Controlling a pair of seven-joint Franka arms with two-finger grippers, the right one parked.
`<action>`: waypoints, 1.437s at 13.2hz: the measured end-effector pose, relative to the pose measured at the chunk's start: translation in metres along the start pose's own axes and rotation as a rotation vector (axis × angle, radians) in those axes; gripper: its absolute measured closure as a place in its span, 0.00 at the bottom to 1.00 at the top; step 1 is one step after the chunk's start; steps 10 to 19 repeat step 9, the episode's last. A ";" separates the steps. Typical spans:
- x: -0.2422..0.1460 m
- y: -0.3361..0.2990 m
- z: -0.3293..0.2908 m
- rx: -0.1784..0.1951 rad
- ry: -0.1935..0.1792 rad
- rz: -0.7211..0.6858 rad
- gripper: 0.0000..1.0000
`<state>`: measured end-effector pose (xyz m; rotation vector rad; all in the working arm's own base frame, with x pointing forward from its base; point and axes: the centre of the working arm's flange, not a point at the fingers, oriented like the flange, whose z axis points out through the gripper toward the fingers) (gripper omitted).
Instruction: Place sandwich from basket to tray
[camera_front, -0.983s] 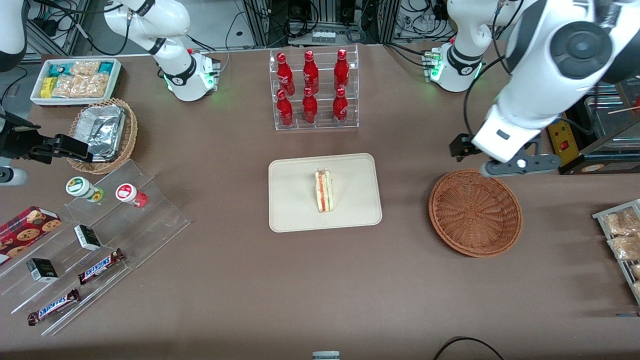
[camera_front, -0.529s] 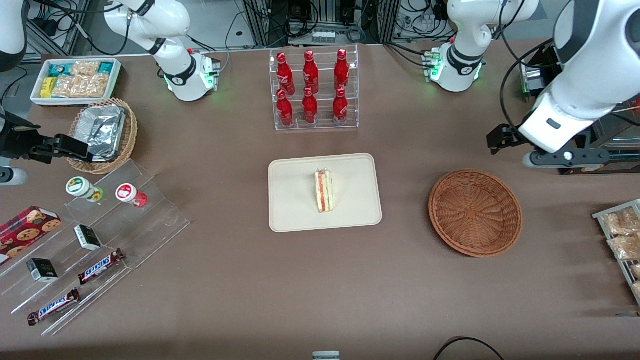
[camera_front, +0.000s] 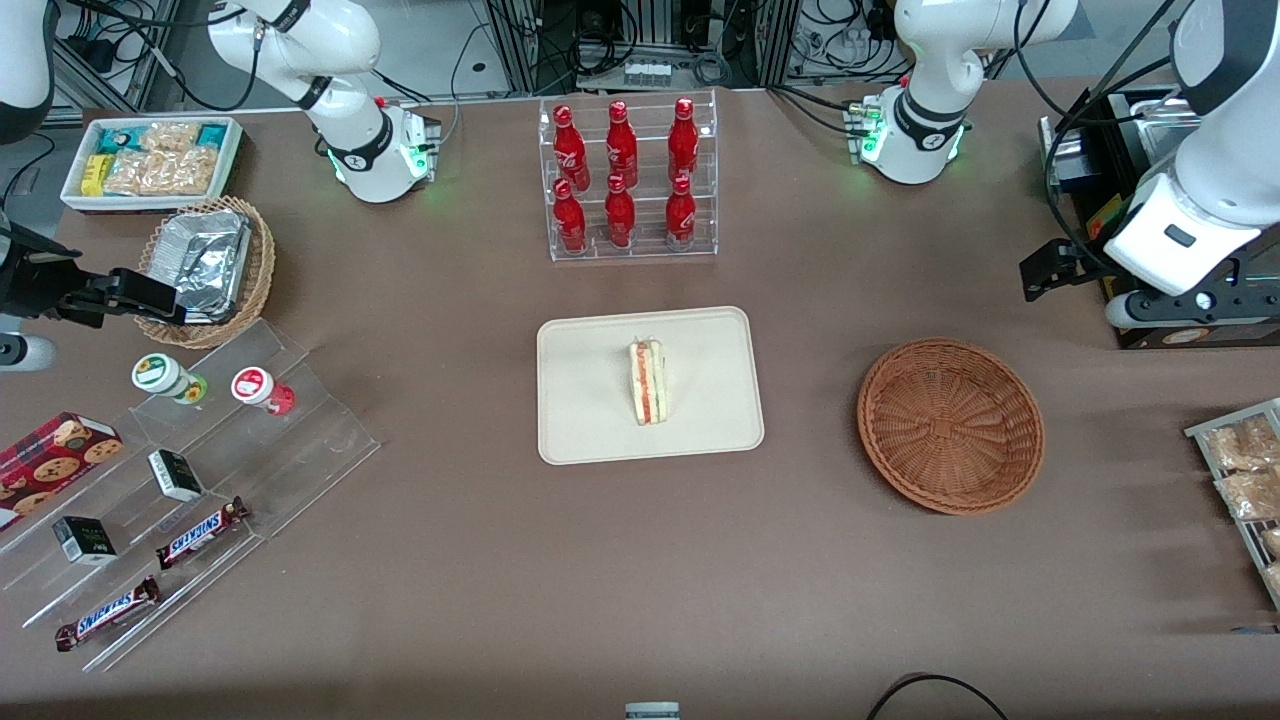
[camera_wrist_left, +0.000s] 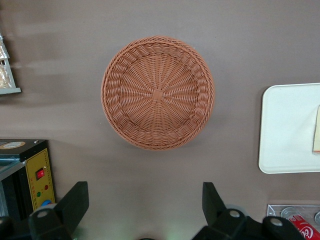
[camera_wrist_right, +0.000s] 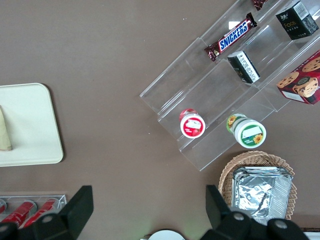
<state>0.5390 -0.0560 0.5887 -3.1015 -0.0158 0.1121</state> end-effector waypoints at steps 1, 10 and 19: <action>0.000 -0.002 0.000 0.000 0.001 -0.002 0.00; 0.007 -0.037 -0.013 -0.009 0.022 0.001 0.00; 0.007 -0.037 -0.013 -0.009 0.022 0.001 0.00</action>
